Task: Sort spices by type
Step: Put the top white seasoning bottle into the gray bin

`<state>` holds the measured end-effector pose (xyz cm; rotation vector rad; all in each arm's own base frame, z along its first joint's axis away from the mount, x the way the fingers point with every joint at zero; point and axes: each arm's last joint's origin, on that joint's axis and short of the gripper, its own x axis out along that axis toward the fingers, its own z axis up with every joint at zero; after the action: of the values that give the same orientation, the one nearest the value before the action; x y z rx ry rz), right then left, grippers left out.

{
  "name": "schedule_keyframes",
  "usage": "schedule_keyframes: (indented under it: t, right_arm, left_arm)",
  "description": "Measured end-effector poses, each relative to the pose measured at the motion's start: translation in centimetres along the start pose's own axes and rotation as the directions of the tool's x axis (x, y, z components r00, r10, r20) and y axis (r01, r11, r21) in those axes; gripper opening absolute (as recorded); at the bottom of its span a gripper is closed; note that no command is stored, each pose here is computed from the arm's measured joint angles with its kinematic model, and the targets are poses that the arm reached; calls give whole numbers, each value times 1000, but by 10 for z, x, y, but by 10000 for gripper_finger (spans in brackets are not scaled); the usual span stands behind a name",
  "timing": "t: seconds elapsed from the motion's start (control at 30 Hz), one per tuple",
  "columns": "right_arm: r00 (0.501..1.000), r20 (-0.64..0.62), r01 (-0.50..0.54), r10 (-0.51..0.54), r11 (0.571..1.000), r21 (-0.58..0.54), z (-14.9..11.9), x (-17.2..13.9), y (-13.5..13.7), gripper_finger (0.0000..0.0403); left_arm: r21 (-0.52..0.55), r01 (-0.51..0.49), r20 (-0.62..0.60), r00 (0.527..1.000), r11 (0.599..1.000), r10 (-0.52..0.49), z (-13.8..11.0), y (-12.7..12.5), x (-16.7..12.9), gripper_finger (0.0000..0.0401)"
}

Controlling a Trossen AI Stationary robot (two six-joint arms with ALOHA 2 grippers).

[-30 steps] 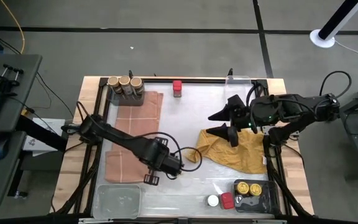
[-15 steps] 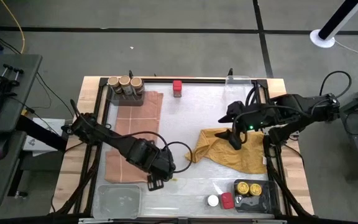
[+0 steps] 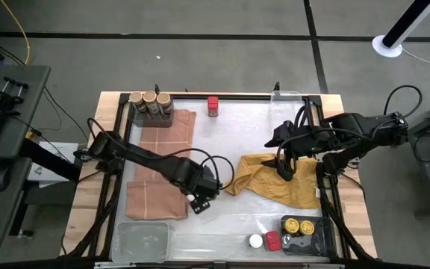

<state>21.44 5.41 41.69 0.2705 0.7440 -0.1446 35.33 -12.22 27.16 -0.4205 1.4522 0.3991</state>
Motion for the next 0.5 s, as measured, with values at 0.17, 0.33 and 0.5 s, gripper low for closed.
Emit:
schedule_keyframes:
  t: [0.17, 0.33, 0.5]
  right_arm:
    - [1000, -1, -1, 1, 1000, 6, 0, 0, 0, 305]
    - [1000, 0, -1, 1, 999, 40, 0, 0, 0, 305]
    - [1000, 1, 1, -1, 997, 76, 0, 0, 0, 305]
  left_arm:
    - [7, -12, -13, 1000, 1000, 12, -6, -2, 14, 333]
    - [-9, 15, 9, 1000, 1000, -15, -5, -4, 25, 333]
    - [-12, -4, -2, 1000, 1000, 4, -7, -2, 34, 333]
